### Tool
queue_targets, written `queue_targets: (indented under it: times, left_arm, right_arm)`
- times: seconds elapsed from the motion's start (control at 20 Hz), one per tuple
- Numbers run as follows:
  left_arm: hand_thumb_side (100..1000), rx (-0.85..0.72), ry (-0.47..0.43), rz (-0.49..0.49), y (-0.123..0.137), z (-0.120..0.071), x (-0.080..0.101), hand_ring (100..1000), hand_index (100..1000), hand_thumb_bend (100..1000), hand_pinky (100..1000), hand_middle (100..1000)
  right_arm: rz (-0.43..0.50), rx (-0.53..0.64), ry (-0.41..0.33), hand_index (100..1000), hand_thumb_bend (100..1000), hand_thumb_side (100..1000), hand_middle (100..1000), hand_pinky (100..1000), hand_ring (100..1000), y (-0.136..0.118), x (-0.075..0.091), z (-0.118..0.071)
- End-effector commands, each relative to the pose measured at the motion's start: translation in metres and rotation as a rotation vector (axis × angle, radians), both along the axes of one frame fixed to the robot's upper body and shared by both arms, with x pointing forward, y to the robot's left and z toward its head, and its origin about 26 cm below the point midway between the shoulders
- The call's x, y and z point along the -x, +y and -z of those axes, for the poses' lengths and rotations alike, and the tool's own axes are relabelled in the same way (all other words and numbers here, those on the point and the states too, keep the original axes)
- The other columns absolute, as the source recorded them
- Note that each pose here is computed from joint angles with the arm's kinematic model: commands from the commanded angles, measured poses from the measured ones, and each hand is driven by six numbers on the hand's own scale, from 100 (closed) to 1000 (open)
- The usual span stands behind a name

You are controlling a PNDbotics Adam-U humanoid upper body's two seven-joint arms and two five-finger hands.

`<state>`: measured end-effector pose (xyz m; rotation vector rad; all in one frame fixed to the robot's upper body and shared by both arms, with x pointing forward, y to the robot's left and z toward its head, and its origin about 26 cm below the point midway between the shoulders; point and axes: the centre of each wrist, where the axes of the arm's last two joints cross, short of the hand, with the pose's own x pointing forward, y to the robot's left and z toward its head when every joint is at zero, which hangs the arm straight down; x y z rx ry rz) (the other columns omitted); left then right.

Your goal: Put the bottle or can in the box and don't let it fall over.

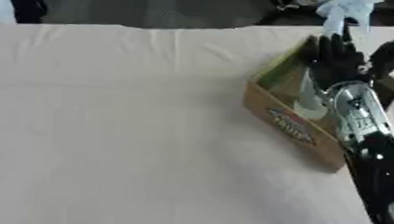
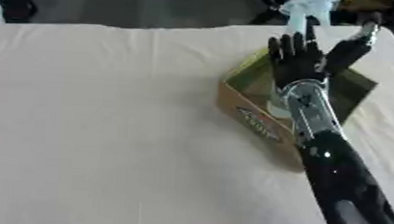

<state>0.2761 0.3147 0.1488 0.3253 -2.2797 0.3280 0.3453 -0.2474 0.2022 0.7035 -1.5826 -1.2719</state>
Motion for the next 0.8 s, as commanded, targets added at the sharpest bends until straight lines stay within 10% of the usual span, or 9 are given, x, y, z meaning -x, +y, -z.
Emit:
queue_targets:
  times: [0.05, 0.8]
  left_arm:
    - [758, -0.025, -0.033, -0.007, 0.003, -0.010, 0.002, 974, 849, 485, 923, 776]
    - [759, -0.025, -0.028, -0.015, 0.005, -0.009, 0.003, 974, 849, 486, 923, 777]
  right_arm:
    - [0.040, -0.047, 0.022, 917, 506, 1000, 100, 100, 100, -0.001, 0.000, 0.003]
    - [0.167, -0.099, 0.063, 918, 504, 1000, 100, 100, 100, -0.024, 0.004, 0.030]
